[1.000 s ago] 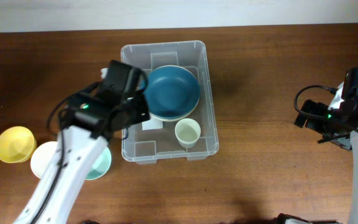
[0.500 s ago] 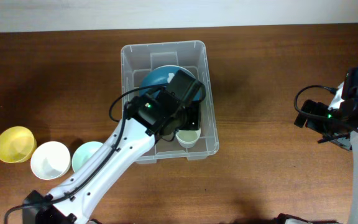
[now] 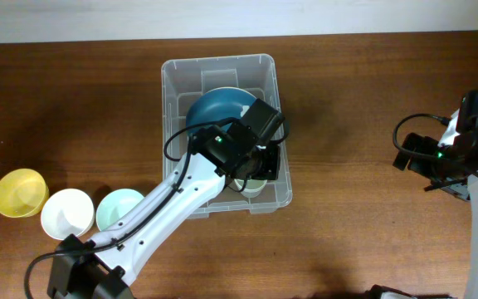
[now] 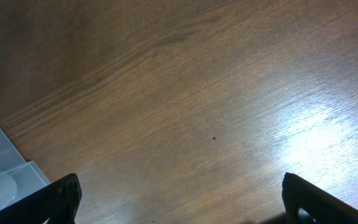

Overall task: Pack container
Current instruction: 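Carry the mint green cup into the bin and stack it on the cups, then move the left gripper to the light green cup and grasp it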

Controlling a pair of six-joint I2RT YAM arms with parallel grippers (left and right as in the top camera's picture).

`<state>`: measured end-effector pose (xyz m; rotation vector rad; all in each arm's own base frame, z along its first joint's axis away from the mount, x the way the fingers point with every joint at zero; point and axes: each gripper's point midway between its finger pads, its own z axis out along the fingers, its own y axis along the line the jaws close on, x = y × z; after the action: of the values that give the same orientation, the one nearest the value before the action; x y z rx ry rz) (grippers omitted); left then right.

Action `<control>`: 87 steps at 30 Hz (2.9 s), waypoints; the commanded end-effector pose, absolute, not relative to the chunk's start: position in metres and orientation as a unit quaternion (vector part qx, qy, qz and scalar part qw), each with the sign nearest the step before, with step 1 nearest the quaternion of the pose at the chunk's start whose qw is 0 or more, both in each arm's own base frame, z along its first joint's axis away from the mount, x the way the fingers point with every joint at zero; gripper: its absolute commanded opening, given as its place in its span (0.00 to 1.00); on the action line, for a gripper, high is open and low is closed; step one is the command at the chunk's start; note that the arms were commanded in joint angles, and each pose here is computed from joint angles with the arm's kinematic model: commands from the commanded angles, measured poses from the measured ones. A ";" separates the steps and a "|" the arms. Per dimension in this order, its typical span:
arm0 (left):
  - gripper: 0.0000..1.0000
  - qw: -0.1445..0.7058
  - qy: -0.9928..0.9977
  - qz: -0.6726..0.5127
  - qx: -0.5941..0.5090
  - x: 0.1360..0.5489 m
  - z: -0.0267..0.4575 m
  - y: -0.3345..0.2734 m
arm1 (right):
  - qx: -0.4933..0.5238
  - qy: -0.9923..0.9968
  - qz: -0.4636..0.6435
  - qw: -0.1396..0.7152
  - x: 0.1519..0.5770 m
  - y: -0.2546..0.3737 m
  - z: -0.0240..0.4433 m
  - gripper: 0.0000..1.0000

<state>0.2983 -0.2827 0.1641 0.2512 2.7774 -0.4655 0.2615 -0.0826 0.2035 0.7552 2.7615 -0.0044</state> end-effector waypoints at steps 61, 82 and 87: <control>0.69 -0.002 0.962 0.033 -0.270 0.252 0.034 0.023 | 0.257 0.954 0.000 0.153 0.263 -0.083 0.211 0.99; 0.01 -0.003 0.962 0.033 -0.270 0.247 0.024 0.023 | 0.257 0.954 0.000 0.153 0.263 -0.083 0.211 0.99; 0.01 0.018 0.963 0.028 -0.269 0.268 0.052 0.023 | 0.257 0.954 0.000 0.153 0.263 -0.083 0.211 0.99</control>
<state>0.2442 0.0242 0.0289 -0.8548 3.0495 0.1238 0.2622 -0.0828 0.2037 0.7559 2.7578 -0.0044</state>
